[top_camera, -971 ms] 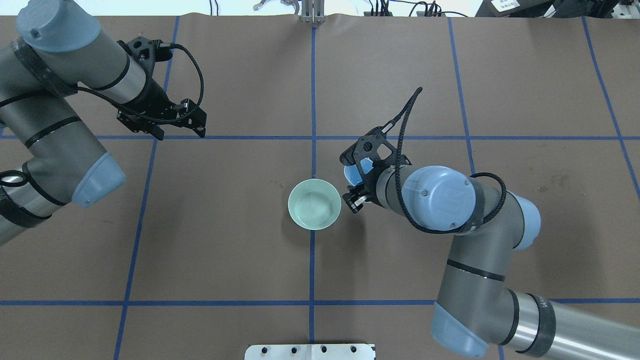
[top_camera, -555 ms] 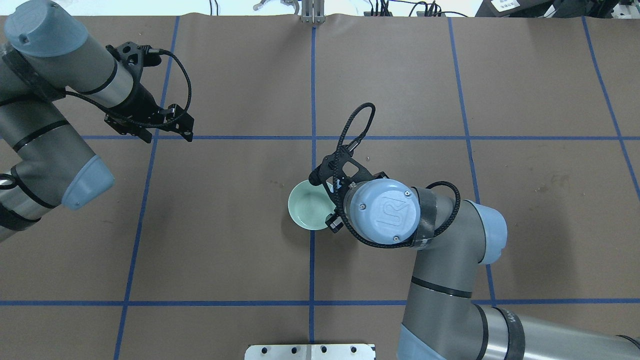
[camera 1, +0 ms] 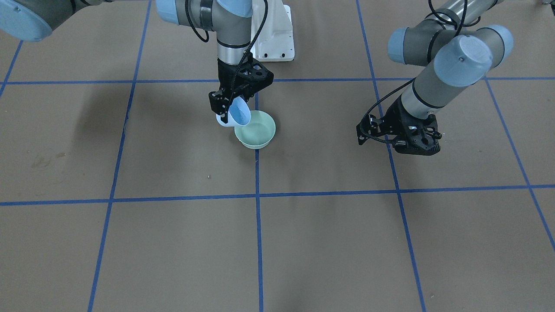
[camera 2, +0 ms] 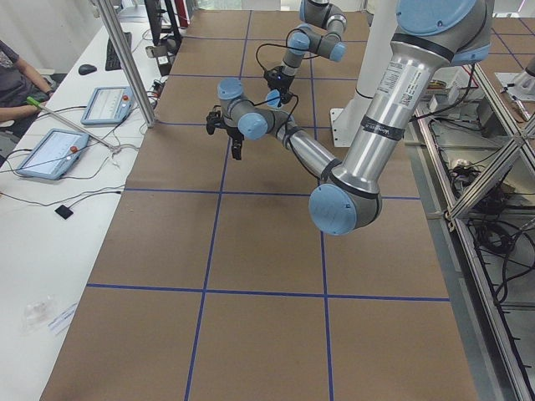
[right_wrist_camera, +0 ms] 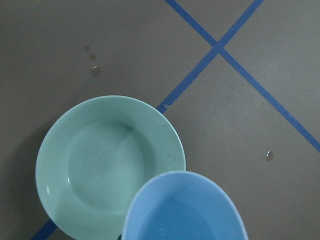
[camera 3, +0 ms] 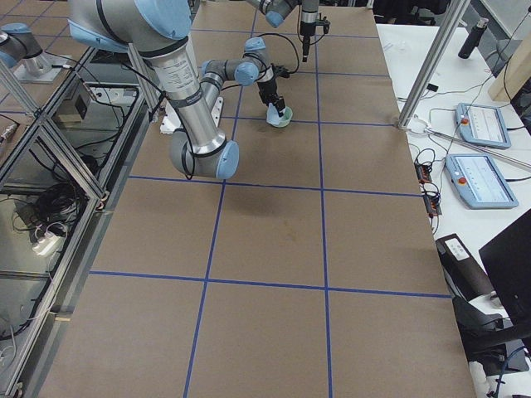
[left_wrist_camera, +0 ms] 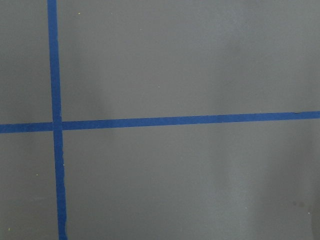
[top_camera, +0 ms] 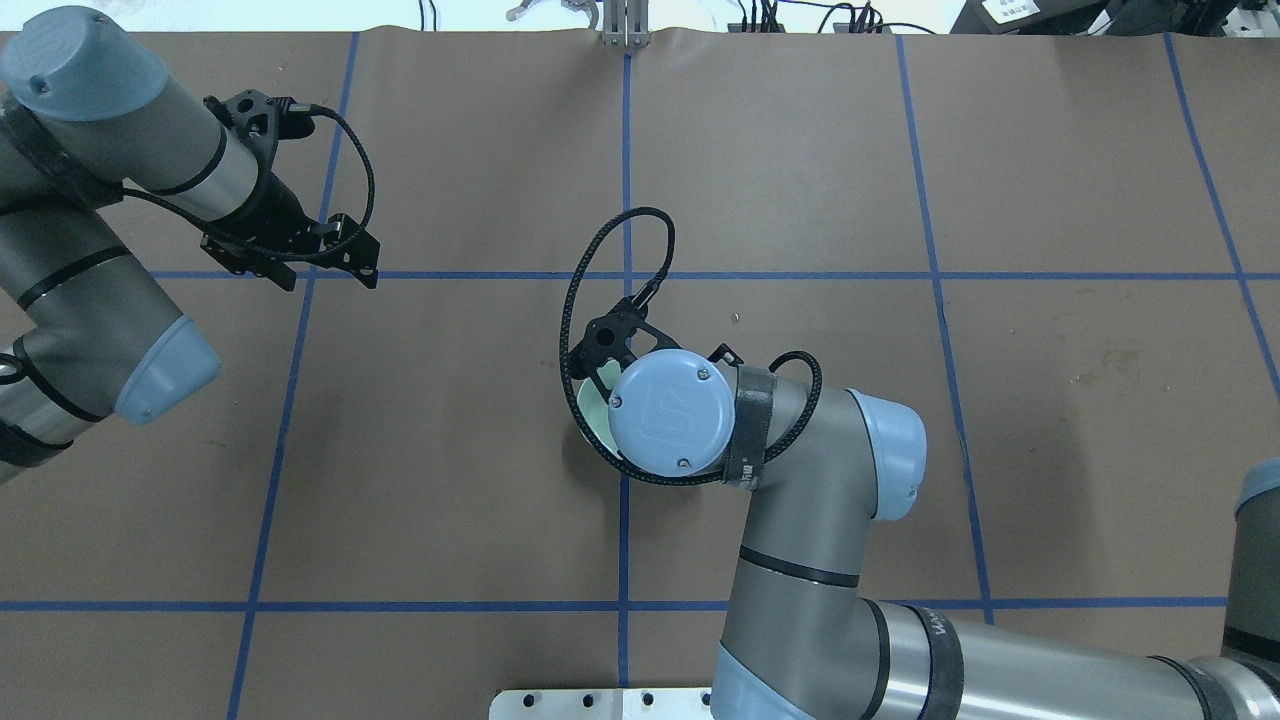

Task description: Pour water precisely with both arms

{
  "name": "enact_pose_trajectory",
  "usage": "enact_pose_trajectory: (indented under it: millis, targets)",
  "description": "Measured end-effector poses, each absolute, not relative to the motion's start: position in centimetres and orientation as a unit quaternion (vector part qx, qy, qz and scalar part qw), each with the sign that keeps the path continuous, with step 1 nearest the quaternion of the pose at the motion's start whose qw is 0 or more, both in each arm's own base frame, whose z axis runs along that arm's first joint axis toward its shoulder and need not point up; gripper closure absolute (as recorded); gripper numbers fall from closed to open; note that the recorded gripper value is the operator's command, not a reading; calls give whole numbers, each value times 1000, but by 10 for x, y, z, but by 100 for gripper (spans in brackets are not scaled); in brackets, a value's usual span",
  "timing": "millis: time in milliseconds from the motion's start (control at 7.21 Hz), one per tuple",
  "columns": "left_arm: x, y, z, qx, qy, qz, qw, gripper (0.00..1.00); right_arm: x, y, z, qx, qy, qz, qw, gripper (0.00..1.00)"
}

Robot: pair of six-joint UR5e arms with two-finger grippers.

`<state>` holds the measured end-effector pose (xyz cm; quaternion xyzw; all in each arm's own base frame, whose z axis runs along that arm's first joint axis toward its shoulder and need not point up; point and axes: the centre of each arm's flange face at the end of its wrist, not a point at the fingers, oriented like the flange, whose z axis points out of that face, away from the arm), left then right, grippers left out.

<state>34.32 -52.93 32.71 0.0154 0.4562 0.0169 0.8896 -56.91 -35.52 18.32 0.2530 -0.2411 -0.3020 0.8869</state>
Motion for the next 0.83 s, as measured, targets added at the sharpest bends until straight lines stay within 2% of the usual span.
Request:
enact_pose_trajectory:
  millis: [832]
  targets:
    - [343, -528, 333, 12, 454, 15, 891, 0, -571, -358, 172, 236, -134, -406, 873, 94]
